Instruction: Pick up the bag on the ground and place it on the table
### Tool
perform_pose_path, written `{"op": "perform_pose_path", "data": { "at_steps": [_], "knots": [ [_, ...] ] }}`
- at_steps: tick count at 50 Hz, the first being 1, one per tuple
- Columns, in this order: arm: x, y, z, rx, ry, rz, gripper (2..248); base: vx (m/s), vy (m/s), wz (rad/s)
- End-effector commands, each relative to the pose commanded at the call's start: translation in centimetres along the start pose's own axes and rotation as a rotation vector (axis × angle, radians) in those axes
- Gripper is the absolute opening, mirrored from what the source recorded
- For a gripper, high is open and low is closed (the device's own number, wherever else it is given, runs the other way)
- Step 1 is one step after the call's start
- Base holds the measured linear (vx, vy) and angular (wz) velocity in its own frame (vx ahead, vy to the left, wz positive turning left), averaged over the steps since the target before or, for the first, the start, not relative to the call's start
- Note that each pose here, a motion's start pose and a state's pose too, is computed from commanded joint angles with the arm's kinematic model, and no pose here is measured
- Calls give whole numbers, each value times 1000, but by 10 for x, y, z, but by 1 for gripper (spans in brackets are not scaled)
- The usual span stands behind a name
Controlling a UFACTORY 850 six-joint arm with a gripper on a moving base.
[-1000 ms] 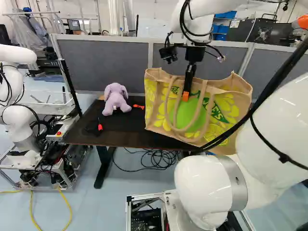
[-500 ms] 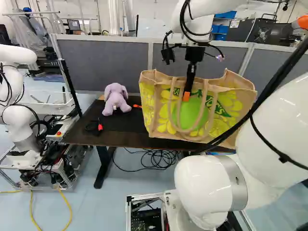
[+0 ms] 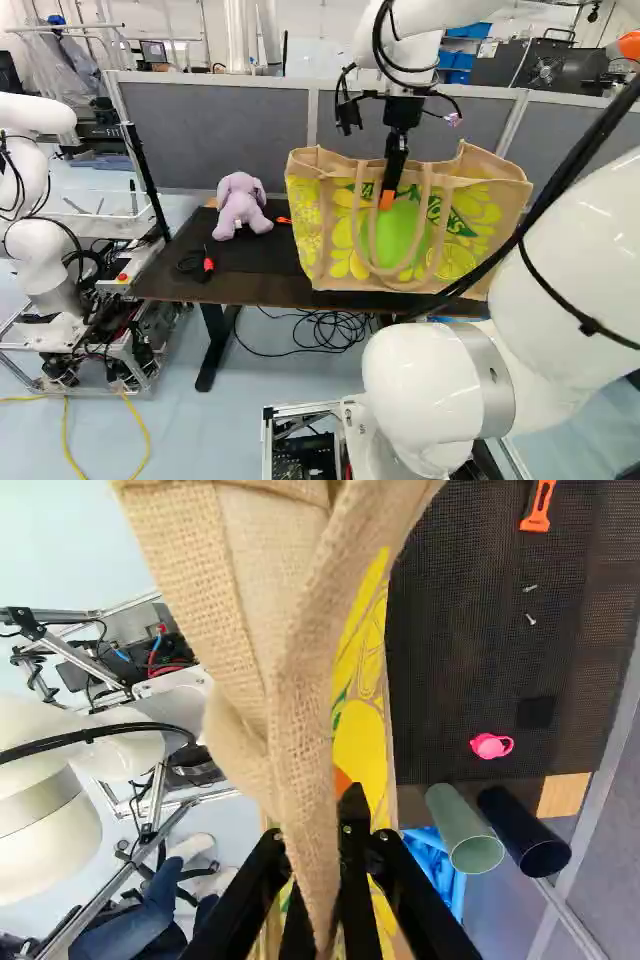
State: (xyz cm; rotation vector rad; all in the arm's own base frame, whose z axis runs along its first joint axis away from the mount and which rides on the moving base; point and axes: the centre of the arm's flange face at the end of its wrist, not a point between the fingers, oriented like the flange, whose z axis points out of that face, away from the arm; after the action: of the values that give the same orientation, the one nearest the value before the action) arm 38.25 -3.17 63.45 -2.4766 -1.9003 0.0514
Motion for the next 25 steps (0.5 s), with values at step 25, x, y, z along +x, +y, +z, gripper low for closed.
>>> {"op": "perform_pose_path", "data": {
  "at_steps": [25],
  "knots": [
    [26, 46, 19, 57, -13, -39, 21, 0, 0, 0]
  ]
}}
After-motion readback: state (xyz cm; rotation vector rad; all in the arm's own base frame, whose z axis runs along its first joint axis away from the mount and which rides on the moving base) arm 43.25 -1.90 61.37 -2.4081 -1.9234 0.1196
